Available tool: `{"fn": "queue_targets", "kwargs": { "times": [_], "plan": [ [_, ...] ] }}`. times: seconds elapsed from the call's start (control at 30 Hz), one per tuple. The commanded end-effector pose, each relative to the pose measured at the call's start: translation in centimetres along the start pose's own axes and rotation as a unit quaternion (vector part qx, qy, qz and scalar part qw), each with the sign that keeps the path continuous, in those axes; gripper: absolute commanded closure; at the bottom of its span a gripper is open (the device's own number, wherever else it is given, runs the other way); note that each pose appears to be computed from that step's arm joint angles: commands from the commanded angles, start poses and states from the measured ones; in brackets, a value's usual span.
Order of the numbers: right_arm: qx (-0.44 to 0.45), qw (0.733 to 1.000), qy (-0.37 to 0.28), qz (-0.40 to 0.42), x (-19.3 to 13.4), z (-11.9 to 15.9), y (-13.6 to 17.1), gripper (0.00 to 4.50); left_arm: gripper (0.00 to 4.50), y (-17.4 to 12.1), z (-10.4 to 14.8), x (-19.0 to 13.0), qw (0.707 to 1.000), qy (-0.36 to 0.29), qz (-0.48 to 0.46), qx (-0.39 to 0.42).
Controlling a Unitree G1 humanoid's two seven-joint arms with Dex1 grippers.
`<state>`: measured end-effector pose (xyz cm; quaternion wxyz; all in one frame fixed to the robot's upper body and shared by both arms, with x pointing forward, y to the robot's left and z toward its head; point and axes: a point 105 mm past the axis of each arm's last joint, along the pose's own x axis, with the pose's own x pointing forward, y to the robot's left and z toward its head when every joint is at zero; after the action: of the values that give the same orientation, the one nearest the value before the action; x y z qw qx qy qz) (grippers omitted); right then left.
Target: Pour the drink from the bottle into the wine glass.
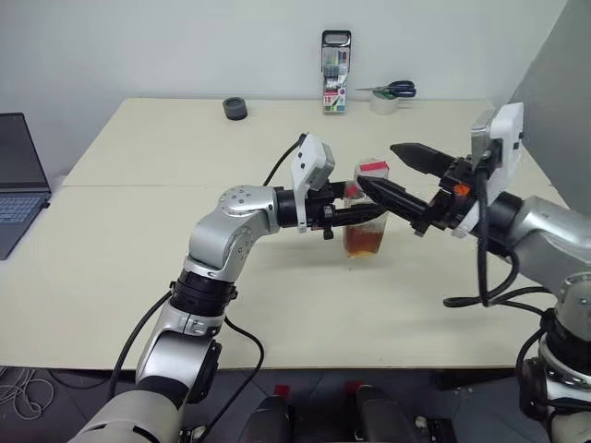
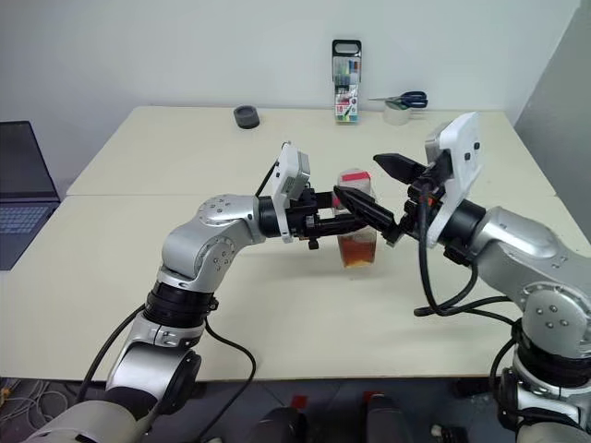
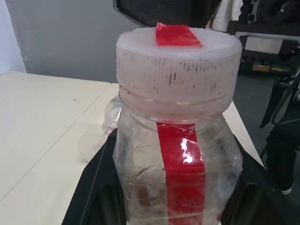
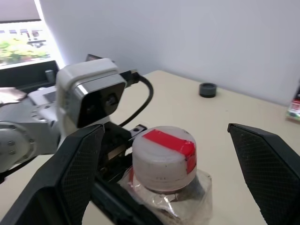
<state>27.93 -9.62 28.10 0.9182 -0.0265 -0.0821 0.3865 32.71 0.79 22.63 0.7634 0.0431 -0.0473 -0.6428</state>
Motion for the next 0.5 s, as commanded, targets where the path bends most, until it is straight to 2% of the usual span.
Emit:
{"fn": "queue_targets", "kwargs": {
  "times": [0.03,0.27,0.37,0.5],
  "plan": [
    [-0.015,0.999,-0.023,-0.024,0.0,0.68,0.33,0.01,2.6,-0.19,2.06,0.34,0.999,-0.026,-0.007,0.034],
    [-0.013,1.0,-0.019,-0.009,0.23,0.34,1.04,0.01,2.6,0.03,2.09,0.46,0.999,-0.026,-0.004,0.034],
    [-0.01,1.0,-0.022,-0.009,0.28,0.42,0.97,0.59,2.6,0.07,1.99,0.44,0.999,-0.024,-0.004,0.033],
    [-0.01,1.0,-0.024,-0.004,0.36,0.54,0.9,1.93,2.6,0.05,1.92,0.42,0.999,-0.023,-0.003,0.032]
  ]
}}
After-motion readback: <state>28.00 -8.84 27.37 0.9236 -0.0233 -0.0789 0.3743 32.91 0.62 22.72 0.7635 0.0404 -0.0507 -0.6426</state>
